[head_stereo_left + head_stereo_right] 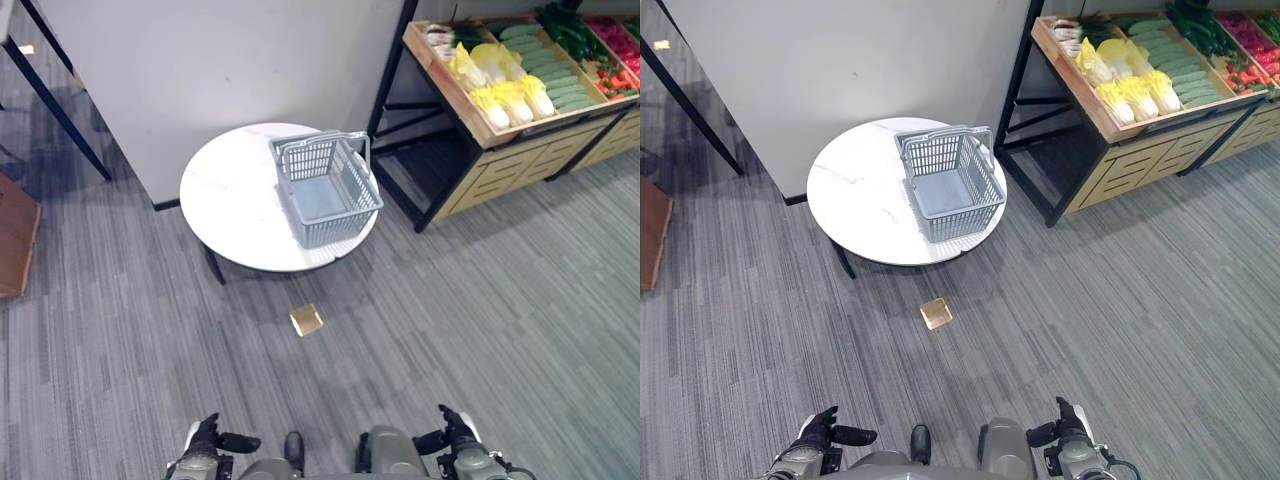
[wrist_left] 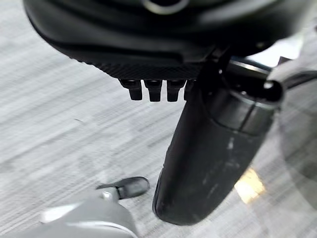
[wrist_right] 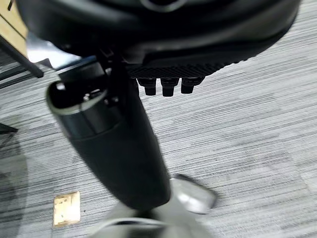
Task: Get the vegetables into the basket
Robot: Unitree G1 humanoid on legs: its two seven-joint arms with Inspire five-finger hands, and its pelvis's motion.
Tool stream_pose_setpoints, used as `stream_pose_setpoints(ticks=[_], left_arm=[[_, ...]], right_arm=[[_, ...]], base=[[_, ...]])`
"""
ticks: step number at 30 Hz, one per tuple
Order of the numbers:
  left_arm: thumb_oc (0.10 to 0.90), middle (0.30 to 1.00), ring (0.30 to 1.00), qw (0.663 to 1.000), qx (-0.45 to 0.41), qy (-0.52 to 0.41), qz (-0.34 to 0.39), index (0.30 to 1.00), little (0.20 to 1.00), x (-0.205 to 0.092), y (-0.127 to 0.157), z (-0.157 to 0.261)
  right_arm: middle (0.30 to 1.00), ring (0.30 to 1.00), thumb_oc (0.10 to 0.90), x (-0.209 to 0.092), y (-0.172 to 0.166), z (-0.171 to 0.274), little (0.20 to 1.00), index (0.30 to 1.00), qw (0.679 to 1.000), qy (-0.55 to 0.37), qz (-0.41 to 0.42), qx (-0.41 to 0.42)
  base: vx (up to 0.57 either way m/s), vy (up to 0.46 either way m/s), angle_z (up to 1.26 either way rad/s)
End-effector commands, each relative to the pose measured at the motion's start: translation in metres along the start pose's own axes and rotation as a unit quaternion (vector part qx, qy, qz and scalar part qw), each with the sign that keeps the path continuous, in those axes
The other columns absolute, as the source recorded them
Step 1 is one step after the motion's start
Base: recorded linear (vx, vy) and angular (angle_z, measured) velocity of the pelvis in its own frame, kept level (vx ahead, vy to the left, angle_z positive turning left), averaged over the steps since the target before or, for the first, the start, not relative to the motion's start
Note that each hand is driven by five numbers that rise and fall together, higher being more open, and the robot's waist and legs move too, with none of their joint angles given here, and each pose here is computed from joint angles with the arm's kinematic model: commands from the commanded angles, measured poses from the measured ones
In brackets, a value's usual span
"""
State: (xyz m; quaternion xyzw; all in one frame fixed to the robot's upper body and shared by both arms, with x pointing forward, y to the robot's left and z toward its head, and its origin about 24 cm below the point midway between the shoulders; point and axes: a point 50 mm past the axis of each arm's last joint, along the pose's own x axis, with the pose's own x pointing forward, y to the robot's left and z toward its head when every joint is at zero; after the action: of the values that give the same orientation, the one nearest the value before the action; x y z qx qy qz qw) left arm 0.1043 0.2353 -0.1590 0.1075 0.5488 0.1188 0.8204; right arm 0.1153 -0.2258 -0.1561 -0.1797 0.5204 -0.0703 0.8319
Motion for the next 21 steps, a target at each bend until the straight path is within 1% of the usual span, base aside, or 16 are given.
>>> stream_pose_setpoints(ticks=[1, 6, 11, 15, 18, 21], left_arm=[[0.9, 1.0, 1.0, 1.0, 0.007, -0.023, -0.003, 1.0, 1.0, 0.001, 0.003, 0.01], [0.9, 1.0, 1.0, 1.0, 0.006, -0.017, -0.012, 1.0, 1.0, 0.0, -0.002, 0.005], [0.9, 1.0, 1.0, 1.0, -0.007, 0.0, -0.017, 1.0, 1.0, -0.002, -0.008, -0.005], [0.9, 1.0, 1.0, 1.0, -0.011, 0.002, -0.019, 1.0, 1.0, -0.002, -0.01, -0.007], [0.9, 1.0, 1.0, 1.0, -0.012, -0.016, -0.024, 1.0, 1.0, -0.002, -0.016, 0.002], [0.9, 1.0, 1.0, 0.998, -0.021, -0.049, -0.02, 1.0, 1.0, 0.0, -0.015, 0.022]], right_arm=[[1.0, 1.0, 0.9, 0.004, 0.0, 0.031, 1.0, 1.0, 0.999, -0.047, 0.004, -0.009], [1.0, 1.0, 0.9, 0.004, 0.003, 0.028, 1.0, 1.0, 0.999, -0.045, 0.012, -0.023], [1.0, 1.0, 0.9, 0.002, 0.003, 0.014, 1.0, 1.0, 0.999, -0.025, 0.02, -0.028], [1.0, 1.0, 0.9, 0.003, -0.001, 0.017, 1.0, 1.0, 0.999, -0.033, 0.015, -0.03], [1.0, 1.0, 0.9, 0.005, -0.014, 0.019, 1.0, 1.0, 0.999, -0.037, -0.004, -0.028], [1.0, 1.0, 0.9, 0.005, -0.025, 0.015, 1.0, 1.0, 0.999, -0.028, -0.024, -0.029]], base=[[0.23, -0.061, 0.29], [0.23, -0.082, 0.29], [0.26, -0.185, 0.45], [0.18, -0.204, 0.01], [0.17, -0.242, -0.04], [0.09, -0.16, 0.17]])
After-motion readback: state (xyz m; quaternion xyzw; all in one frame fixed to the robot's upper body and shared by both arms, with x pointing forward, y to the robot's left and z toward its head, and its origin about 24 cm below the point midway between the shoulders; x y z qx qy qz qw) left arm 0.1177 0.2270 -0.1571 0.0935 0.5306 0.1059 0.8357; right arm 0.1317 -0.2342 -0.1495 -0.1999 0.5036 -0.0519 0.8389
